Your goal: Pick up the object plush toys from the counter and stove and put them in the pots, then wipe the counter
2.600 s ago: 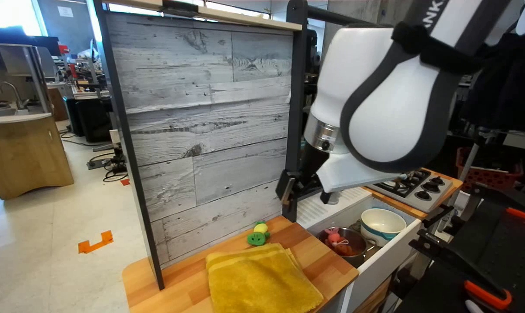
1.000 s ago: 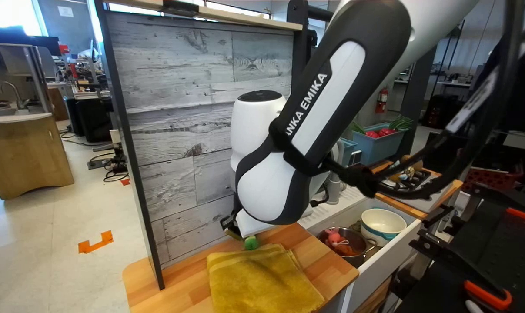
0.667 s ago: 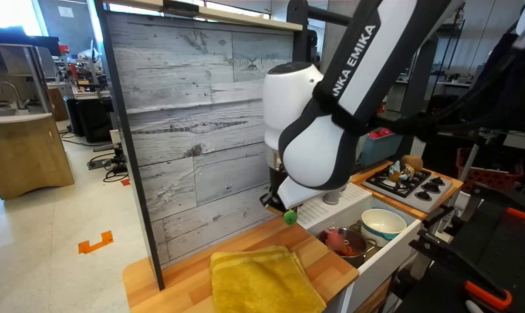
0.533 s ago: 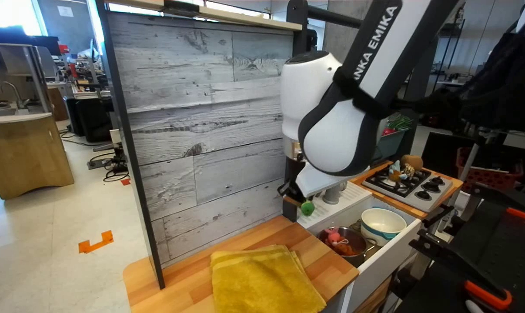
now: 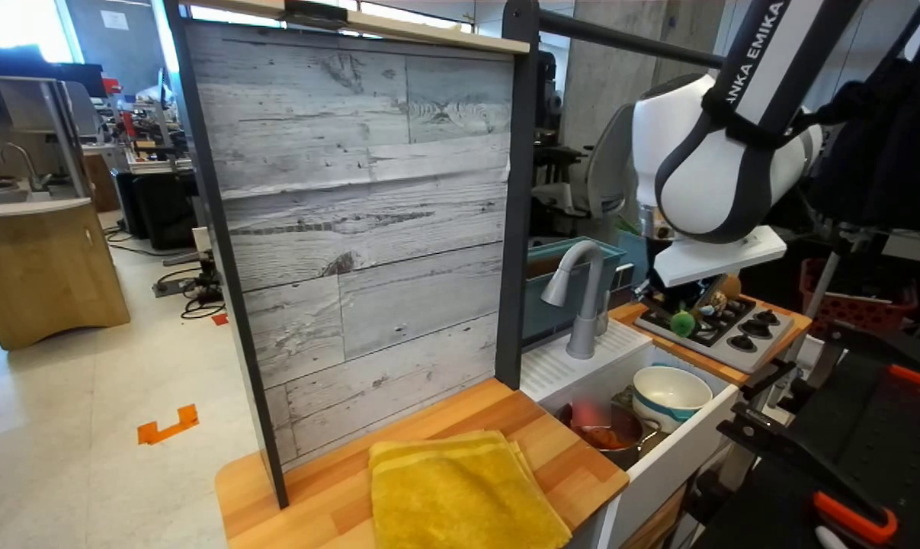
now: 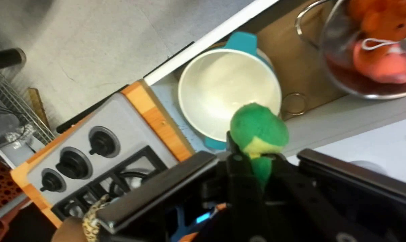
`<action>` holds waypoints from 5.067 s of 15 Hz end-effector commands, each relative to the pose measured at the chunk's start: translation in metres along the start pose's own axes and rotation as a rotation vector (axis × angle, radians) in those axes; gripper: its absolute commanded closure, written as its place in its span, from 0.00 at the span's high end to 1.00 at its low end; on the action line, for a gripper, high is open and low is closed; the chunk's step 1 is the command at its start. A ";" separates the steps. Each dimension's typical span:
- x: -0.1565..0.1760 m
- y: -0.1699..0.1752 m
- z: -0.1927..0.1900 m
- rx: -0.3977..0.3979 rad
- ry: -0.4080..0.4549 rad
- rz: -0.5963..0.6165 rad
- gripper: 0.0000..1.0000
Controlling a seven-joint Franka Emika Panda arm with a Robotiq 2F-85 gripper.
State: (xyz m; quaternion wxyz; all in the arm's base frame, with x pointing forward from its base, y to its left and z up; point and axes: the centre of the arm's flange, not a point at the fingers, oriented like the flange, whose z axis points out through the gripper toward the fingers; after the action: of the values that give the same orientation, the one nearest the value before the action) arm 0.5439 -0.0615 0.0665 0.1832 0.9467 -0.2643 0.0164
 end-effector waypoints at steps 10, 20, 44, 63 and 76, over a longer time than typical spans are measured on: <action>0.005 0.026 -0.002 0.063 -0.044 -0.032 0.63; 0.070 0.055 -0.012 -0.049 -0.135 -0.401 1.00; 0.218 0.130 0.101 -0.014 -0.009 0.102 0.59; 0.128 0.120 0.011 0.228 -0.037 -0.240 0.02; 0.042 0.076 0.013 0.457 -0.053 -0.425 0.61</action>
State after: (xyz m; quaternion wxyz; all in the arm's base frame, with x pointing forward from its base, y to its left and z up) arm 0.5579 -0.1430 0.0694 -0.0319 0.9978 -0.0576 -0.0103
